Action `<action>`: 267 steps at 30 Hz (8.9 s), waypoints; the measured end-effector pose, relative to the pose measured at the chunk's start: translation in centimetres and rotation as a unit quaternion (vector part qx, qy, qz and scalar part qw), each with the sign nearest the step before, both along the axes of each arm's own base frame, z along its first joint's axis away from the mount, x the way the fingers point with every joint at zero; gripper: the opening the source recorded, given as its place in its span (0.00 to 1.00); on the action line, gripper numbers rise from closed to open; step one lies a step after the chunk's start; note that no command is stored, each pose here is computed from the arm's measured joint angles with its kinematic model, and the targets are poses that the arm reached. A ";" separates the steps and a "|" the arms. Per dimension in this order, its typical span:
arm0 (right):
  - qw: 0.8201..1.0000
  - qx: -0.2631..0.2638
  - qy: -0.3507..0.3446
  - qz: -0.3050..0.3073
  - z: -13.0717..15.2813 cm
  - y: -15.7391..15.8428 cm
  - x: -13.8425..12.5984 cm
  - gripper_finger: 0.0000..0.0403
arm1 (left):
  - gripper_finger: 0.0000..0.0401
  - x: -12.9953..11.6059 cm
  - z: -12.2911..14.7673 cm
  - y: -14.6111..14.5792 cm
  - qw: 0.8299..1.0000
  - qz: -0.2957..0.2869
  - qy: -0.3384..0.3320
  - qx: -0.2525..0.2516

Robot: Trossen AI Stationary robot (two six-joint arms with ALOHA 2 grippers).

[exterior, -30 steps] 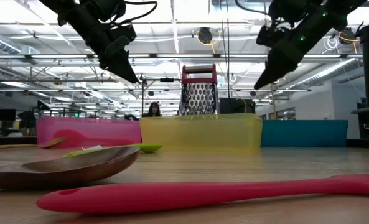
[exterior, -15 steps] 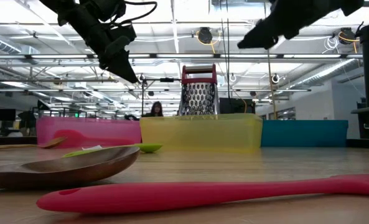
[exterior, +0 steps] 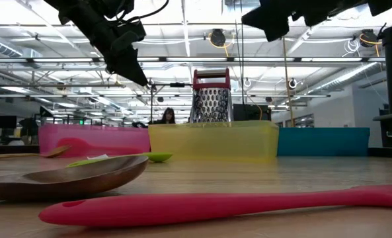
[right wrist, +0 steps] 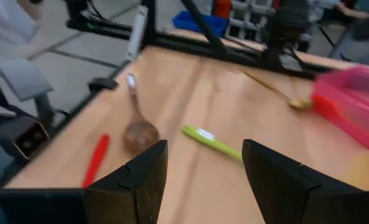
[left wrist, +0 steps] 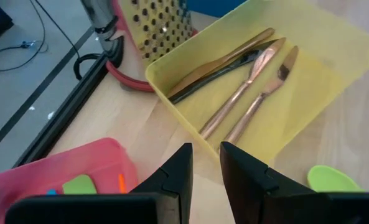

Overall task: Pick & Place Kitchen Items
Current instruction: Put the red spatula into the red bin

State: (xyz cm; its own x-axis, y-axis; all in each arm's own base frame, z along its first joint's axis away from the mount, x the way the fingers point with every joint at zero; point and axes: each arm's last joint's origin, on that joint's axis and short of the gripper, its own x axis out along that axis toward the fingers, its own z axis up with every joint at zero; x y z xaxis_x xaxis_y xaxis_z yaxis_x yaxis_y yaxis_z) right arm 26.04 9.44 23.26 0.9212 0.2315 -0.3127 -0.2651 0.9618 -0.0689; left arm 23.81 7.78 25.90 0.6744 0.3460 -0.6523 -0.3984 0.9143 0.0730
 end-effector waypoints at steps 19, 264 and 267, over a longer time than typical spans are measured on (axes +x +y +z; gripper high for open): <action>0.998 0.068 0.013 0.012 -7.4 7.9 2.6 0.50 | 0.22 0.9 0.0 -3.5 0.998 -0.048 -0.013 -0.024; 0.964 -0.258 0.014 -0.068 -3.5 8.1 6.3 0.32 | 0.11 -4.0 -1.2 -5.3 0.969 0.217 0.114 -0.021; 0.964 -0.256 0.014 -0.069 -3.5 8.1 6.3 0.32 | 0.10 -4.2 -1.2 -4.7 0.965 0.233 0.123 -0.019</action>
State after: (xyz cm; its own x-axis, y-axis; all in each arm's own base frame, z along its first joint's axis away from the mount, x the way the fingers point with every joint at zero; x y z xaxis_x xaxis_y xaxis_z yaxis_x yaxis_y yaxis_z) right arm 32.34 17.50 19.73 0.9217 -0.0834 -0.3788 -0.1464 0.8295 -0.5390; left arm 19.56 3.03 24.66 0.2754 0.5462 -0.7911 -0.7416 0.6444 0.1866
